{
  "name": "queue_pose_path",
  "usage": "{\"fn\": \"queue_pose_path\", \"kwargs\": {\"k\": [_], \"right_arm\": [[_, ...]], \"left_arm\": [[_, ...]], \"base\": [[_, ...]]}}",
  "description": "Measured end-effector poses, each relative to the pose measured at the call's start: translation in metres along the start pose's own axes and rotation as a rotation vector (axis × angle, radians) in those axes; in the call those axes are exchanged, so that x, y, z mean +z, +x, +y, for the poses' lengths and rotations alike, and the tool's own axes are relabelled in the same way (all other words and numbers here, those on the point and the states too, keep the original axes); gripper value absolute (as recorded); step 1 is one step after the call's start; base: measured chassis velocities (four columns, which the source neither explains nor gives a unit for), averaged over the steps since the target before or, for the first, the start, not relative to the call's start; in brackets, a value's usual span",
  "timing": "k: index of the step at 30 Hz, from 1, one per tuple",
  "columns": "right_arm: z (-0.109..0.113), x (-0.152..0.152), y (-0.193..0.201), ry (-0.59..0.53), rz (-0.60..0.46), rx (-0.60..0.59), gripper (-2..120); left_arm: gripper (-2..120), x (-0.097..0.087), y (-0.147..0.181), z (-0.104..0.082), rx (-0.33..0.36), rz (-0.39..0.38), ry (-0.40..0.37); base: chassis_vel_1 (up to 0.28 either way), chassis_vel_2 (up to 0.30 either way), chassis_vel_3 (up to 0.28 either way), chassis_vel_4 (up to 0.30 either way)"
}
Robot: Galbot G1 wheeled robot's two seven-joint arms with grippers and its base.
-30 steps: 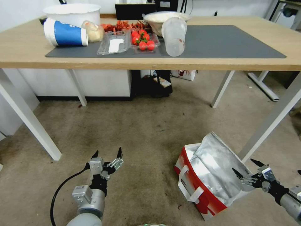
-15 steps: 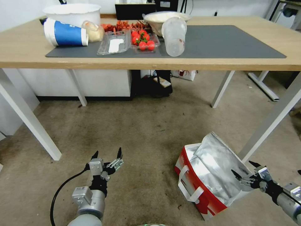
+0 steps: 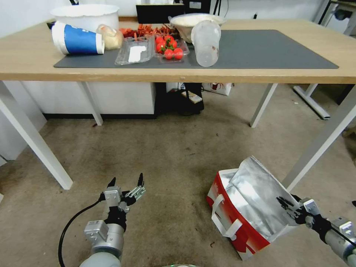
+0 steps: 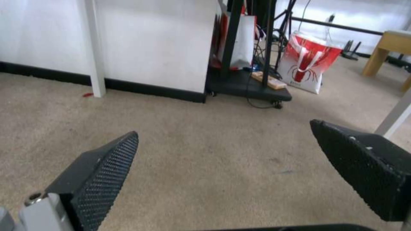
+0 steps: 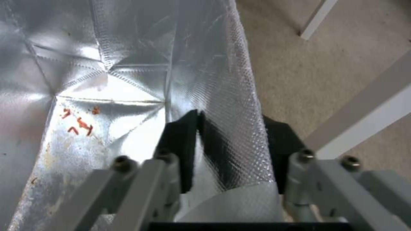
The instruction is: Pick up the food delivery bag from the floor and place it on the table.
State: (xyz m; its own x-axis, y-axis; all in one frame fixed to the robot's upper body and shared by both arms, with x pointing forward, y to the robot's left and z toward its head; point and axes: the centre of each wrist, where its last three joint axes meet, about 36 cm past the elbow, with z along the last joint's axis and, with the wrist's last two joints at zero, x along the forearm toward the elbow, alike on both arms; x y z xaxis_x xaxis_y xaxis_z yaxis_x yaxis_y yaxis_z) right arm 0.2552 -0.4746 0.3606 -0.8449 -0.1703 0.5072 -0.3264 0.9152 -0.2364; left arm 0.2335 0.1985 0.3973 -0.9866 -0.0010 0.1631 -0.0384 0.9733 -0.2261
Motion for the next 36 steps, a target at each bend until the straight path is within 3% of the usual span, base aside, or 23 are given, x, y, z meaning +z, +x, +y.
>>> {"fn": "queue_pose_path", "kwargs": {"k": [7, 9, 16, 22, 28, 36], "right_arm": [[0.004, -0.002, -0.001, -0.015, -0.022, 0.018, 3], [0.004, -0.003, -0.001, -0.014, -0.023, 0.019, 0], [0.005, -0.004, 0.0, -0.014, -0.026, 0.013, 0], [0.008, -0.011, 0.003, -0.032, -0.087, -0.047, 0], [0.009, -0.046, 0.01, -0.065, -0.192, -0.123, 0], [0.02, -0.094, 0.019, -0.173, -0.233, -0.218, 0]], "left_arm": [[100, 0.0, 0.001, 0.0, -0.001, -0.012, 0.005], [100, 0.0, 0.001, 0.0, -0.003, -0.014, 0.006], [100, -0.001, 0.001, 0.0, -0.01, -0.019, 0.007], [100, -0.004, 0.001, 0.001, -0.014, -0.029, 0.005], [100, -0.008, 0.0, 0.001, -0.015, -0.037, 0.008], [100, -0.01, 0.0, -0.001, -0.02, -0.043, 0.011]], "base": [[0.0, 0.0, 0.0, 0.0], [0.0, 0.0, 0.0, 0.0], [0.0, 0.0, 0.0, 0.0], [0.0, 0.0, 0.0, 0.0], [0.0, 0.0, 0.0, 0.0], [0.0, 0.0, 0.0, 0.0]]}}
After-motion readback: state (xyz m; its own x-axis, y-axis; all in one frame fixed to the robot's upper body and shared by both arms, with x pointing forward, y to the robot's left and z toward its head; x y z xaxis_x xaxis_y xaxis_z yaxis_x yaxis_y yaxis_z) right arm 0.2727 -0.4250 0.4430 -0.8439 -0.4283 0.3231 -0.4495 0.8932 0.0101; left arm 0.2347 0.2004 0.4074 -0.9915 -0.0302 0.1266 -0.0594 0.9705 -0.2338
